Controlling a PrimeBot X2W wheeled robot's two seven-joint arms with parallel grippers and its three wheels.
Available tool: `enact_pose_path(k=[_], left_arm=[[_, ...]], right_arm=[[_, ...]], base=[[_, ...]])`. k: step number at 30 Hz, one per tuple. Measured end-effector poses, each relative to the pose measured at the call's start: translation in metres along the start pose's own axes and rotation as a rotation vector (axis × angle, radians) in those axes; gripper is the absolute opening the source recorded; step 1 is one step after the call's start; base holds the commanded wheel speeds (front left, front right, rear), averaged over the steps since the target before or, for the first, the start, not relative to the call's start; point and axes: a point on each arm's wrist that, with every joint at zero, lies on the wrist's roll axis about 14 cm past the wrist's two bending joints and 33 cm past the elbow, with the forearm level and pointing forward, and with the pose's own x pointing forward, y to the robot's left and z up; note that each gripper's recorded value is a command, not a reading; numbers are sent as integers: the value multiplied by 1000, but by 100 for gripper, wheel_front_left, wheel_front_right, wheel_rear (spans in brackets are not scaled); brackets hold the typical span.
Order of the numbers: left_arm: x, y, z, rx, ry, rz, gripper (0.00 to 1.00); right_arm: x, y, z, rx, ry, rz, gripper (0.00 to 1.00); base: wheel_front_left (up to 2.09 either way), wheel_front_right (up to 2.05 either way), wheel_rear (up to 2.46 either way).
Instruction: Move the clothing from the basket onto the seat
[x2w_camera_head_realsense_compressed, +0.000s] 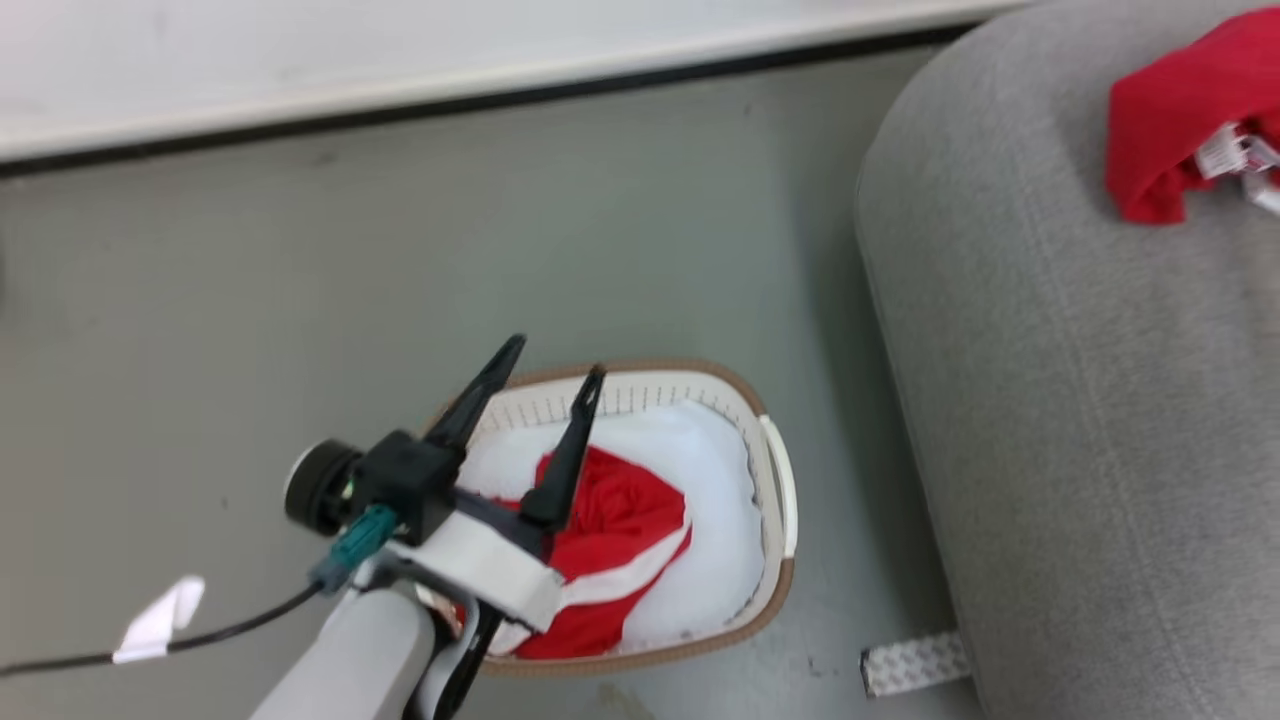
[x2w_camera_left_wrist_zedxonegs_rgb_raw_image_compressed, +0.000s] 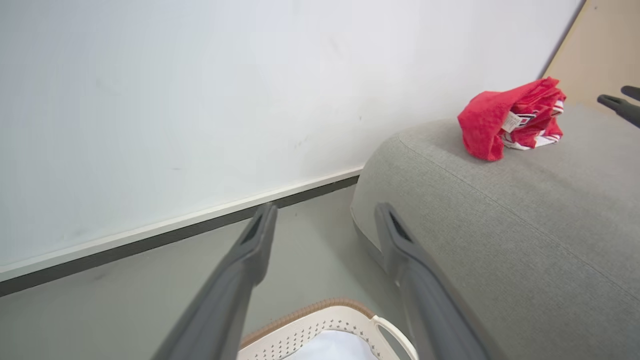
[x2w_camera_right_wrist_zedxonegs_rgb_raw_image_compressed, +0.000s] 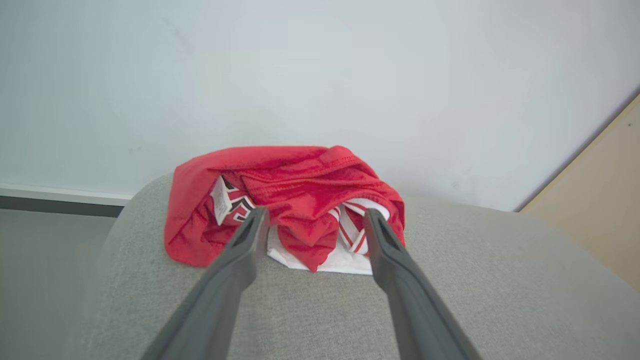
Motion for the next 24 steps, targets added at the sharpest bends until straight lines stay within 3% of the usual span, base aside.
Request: enact_pose_path(k=[13, 24], left_arm=[[-80, 31, 43, 28, -69, 269, 100], [-162, 64, 55, 38, -111, 508, 100]], right_arm=[[-87, 55, 78, 117, -266, 122, 100], [-144, 122, 77, 232, -269, 284, 100]], base=[[0, 0, 0], [0, 0, 0]])
